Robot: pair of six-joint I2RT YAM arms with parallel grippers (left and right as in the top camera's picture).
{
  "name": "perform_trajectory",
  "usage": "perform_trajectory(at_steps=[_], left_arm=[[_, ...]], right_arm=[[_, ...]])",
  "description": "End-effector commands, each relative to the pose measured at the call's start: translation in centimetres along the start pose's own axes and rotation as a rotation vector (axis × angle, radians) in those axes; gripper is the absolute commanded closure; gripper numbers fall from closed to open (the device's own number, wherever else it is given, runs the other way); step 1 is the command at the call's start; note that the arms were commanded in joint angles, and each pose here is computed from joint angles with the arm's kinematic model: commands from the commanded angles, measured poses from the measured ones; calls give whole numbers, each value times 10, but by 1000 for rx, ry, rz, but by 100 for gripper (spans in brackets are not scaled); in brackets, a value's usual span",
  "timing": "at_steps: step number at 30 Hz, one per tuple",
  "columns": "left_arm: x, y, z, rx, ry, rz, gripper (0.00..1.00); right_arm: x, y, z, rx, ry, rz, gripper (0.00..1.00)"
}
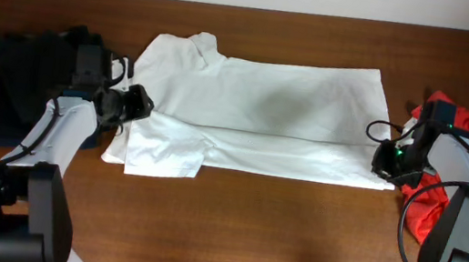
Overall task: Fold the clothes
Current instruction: 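Move both grippers to the shirt's bottom hem corners and grasp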
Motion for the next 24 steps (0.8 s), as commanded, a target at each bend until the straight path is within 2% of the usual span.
perform_trajectory(at_steps=[1,6,13,17,22,24], left_arm=[[20,-31,1,58,56,110,60],[64,-49,9,3,170,209,59],[116,-62,23,-107,234,365,54],[125,-63,27,-173,218,427,53],[130,-59,35,-190,240,432,54],[134,-54,43,-204,262,429,61]], right_arm=[[10,0,11,-2,33,-2,89],[12,0,13,-2,34,-2,90],[11,0,13,-3,32,-3,91],[11,0,13,-3,32,-3,91],[11,0,13,-3,32,-3,91],[11,0,13,-3,32,-3,92]])
Point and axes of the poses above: each gripper's point midway between its finger pads, its own z axis out along the fingers, its own y axis along the line the jaws close on, x = y × z, the point moved 2 cm from there along -z, back along the fingers, and after that the axes turned 10 degrees about -z, right-handed, at the moved point
